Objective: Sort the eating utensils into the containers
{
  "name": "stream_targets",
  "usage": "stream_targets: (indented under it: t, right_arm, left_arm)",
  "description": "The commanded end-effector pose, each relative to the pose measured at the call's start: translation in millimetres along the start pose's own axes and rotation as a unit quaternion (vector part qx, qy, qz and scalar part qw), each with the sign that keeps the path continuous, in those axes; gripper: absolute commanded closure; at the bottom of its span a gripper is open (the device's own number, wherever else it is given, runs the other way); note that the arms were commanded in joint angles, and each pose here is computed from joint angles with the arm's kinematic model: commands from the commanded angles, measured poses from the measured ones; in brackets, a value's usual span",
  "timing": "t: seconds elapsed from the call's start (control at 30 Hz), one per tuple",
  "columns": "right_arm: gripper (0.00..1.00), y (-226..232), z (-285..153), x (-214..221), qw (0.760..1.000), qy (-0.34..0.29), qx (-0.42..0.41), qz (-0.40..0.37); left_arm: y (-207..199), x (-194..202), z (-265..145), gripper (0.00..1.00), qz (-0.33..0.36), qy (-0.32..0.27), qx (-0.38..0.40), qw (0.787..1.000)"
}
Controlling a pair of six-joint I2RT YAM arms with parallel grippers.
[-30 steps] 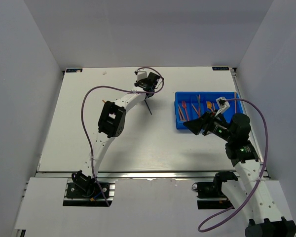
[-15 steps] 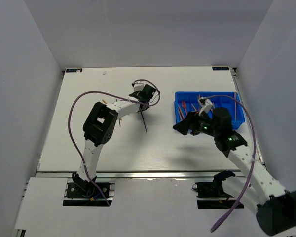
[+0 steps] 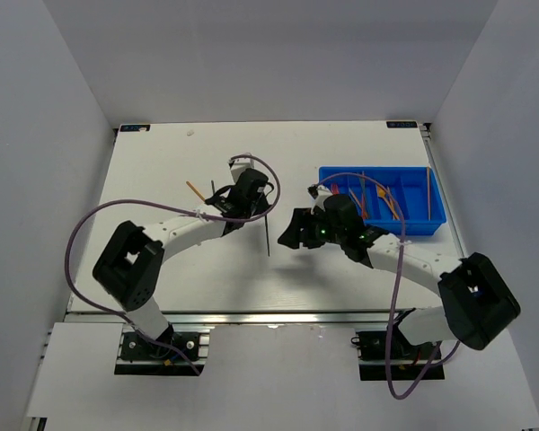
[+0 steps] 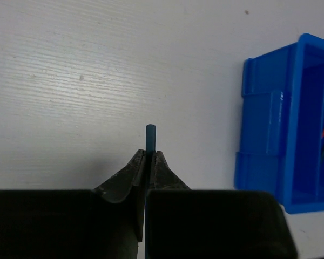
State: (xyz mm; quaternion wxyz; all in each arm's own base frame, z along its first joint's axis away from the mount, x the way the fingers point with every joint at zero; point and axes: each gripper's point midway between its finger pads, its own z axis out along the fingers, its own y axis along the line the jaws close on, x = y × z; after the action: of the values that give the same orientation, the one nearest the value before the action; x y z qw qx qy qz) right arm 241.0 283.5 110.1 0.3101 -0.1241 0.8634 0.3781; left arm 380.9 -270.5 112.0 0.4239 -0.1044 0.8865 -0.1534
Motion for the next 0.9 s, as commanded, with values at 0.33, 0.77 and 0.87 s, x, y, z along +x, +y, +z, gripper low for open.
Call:
stream_targets:
  t: [0.33,0.77,0.87]
  right_arm:
    - [0.37,37,51,-62,0.997,-0.071,0.006,0.037]
    - [1.0,60,72,-69,0.997,-0.061,-0.047,0.02]
    - [1.0,52,65,-73,0.997,-0.07,-0.027,-0.001]
  left_arm:
    - [-35,-7,-52,1.0,-0.06,-0.019,0.116,0.991]
    - [-34,-12,-72,1.0,-0.07,-0.024,0.136,0.988]
    - [-32,-19,-77,0.62,-0.062,-0.031,0.126,0.99]
